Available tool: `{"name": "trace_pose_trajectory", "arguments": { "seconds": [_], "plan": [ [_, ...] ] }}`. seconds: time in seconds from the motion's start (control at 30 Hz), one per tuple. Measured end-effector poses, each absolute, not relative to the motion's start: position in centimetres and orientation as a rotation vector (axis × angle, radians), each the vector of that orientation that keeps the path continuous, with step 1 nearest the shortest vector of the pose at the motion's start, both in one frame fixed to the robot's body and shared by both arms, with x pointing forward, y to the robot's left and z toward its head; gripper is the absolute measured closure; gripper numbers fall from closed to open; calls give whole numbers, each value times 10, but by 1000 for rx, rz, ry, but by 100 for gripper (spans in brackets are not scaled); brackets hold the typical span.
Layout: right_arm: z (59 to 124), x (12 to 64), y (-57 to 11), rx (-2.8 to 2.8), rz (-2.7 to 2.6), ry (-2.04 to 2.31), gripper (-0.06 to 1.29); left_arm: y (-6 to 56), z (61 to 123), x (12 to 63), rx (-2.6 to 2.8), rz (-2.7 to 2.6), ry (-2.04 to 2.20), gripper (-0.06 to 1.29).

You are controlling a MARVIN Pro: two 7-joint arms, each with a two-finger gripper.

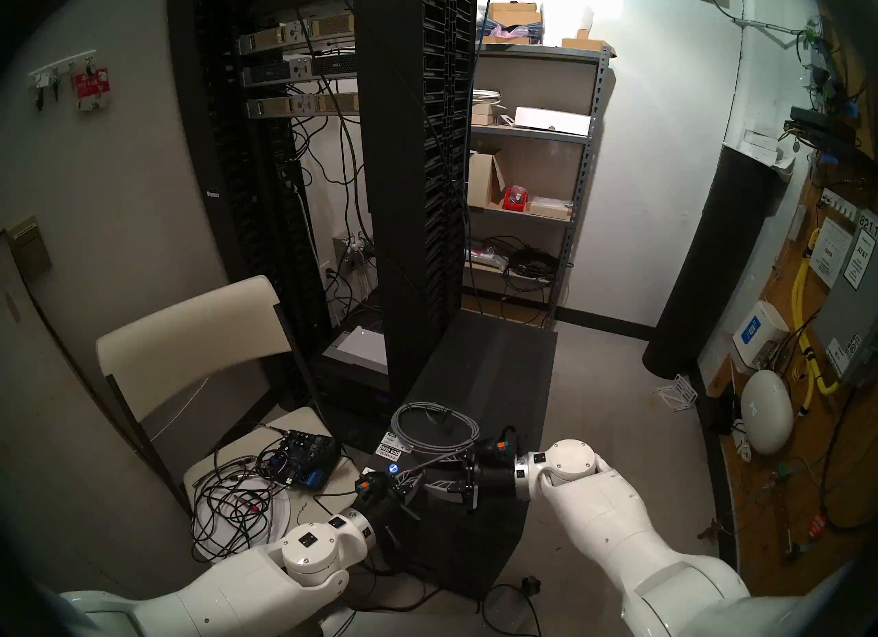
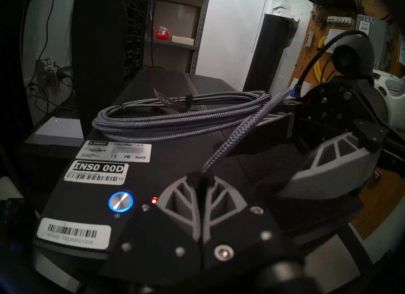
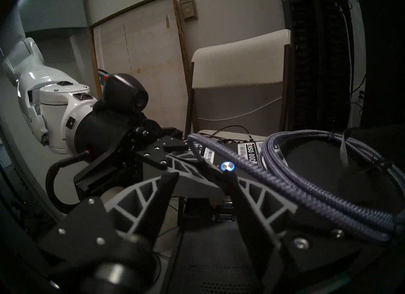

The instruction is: Insert the cable into the workstation's USB slot

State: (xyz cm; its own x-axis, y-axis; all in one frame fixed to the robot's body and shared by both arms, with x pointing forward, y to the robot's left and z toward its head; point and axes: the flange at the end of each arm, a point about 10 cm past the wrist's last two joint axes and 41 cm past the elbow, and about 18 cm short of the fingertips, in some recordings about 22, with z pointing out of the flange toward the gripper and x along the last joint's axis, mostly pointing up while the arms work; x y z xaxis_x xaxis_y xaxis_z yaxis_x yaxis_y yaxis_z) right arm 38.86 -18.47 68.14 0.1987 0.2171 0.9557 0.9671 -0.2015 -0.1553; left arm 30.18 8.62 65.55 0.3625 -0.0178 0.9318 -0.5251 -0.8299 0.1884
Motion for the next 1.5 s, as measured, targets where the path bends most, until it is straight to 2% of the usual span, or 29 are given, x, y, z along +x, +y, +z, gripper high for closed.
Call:
{"name": "trace_pose_trajectory", "arguments": {
  "seconds": [0.1, 0.17, 0.33, 0.47, 0.6, 1.5],
  "plan": [
    [684, 392, -183, -1596, -1096, -1152, 59, 86, 656, 302, 2170, 1475, -474, 124],
    [686, 394, -181, -1594, -1110, -1151, 50, 85, 656, 301, 2168, 1473, -477, 124],
    [689, 398, -179, -1589, -1130, -1148, 48, 83, 655, 299, 2162, 1468, -488, 124],
    [690, 399, -177, -1581, -1134, -1150, 70, 81, 655, 298, 2158, 1464, -494, 124],
    [690, 398, -176, -1570, -1128, -1152, 79, 80, 655, 298, 2156, 1464, -498, 124],
    [679, 382, -191, -1594, -1104, -1104, 83, 73, 659, 308, 2190, 1443, -461, 124]
  ]
}}
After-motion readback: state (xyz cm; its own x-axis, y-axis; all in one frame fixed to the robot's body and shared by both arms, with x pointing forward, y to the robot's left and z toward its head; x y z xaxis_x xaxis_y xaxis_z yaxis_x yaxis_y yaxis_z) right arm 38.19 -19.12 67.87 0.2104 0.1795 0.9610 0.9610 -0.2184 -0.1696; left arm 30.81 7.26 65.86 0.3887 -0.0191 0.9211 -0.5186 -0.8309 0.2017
